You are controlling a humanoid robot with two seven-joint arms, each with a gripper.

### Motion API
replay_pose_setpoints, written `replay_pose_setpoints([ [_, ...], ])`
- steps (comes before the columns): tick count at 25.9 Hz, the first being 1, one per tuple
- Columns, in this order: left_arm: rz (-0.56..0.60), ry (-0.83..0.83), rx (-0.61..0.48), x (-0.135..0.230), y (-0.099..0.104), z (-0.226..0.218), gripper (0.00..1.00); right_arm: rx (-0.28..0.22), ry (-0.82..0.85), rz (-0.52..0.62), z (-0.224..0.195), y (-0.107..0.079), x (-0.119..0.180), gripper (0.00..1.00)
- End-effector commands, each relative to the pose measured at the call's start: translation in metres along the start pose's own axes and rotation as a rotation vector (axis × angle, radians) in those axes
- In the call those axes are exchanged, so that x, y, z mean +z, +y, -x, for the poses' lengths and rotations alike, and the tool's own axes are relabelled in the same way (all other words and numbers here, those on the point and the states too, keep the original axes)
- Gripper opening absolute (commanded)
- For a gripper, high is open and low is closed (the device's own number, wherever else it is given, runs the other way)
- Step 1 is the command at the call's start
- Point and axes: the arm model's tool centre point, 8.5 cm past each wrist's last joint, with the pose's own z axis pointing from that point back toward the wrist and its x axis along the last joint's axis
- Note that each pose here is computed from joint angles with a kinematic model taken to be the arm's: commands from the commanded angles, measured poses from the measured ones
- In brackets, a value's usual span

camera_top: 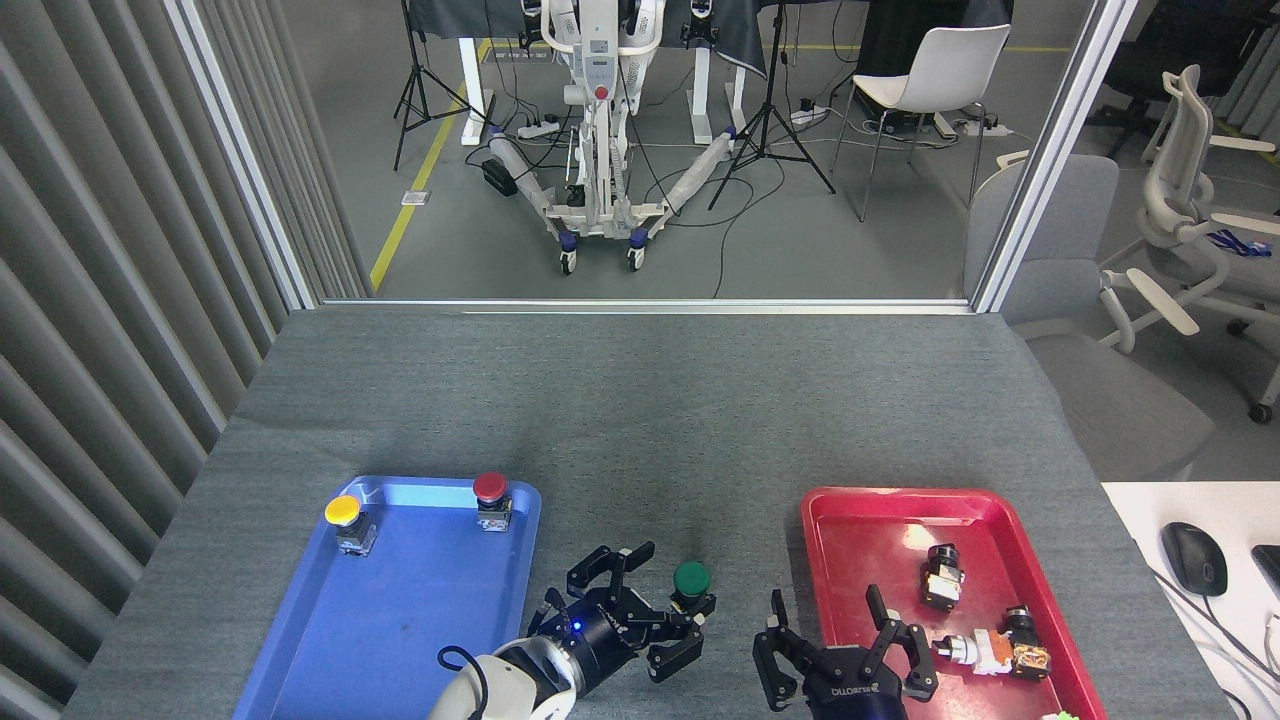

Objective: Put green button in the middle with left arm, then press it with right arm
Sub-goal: 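Set the green button down, release, and withdraw the left gripper, then move the right gripper over the green button and press down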

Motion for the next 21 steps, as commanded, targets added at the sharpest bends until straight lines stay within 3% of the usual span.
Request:
replay_pose_setpoints([
  [1, -0.087, 0.024, -0.045, 0.022, 0.014, -0.002, 0.99, -0.002, -0.01, 0.002, -0.004, 0.0, 0.0, 0.96],
  [6, -0.133, 0.157, -0.154, 0.053, 0.048, 0.007, 0.99, -0.009, -0.041, -0.002, -0.017, 0.001, 0.0, 0.95],
  [8, -0.163, 0.251, -0.164, 0.074, 0.059, 0.017, 0.99, -0.013, -0.06, -0.005, -0.025, 0.001, -0.001, 0.89],
  [9, -0.179, 0.326, -0.153, 0.089, 0.059, 0.024, 0.99, -0.015, -0.071, -0.005, -0.03, 0.001, -0.002, 0.82],
  [10, -0.179, 0.427, -0.134, 0.111, 0.051, 0.034, 0.99, -0.015, -0.076, -0.007, -0.033, 0.002, -0.003, 0.68],
  [13, -0.136, 0.746, -0.095, 0.188, 0.017, 0.061, 0.99, -0.018, -0.108, -0.006, -0.044, 0.0, -0.005, 0.33],
  [16, -0.111, 0.842, -0.104, 0.228, -0.002, 0.059, 0.99, -0.017, -0.141, 0.0, -0.054, -0.003, -0.009, 0.09],
  [18, -0.09, 0.897, -0.109, 0.252, -0.008, 0.067, 0.99, -0.016, -0.159, 0.008, -0.06, -0.007, -0.013, 0.03],
  [21, -0.101, 0.927, -0.109, 0.261, -0.003, 0.075, 0.99, -0.008, -0.176, -0.037, -0.071, -0.002, -0.021, 0.0],
])
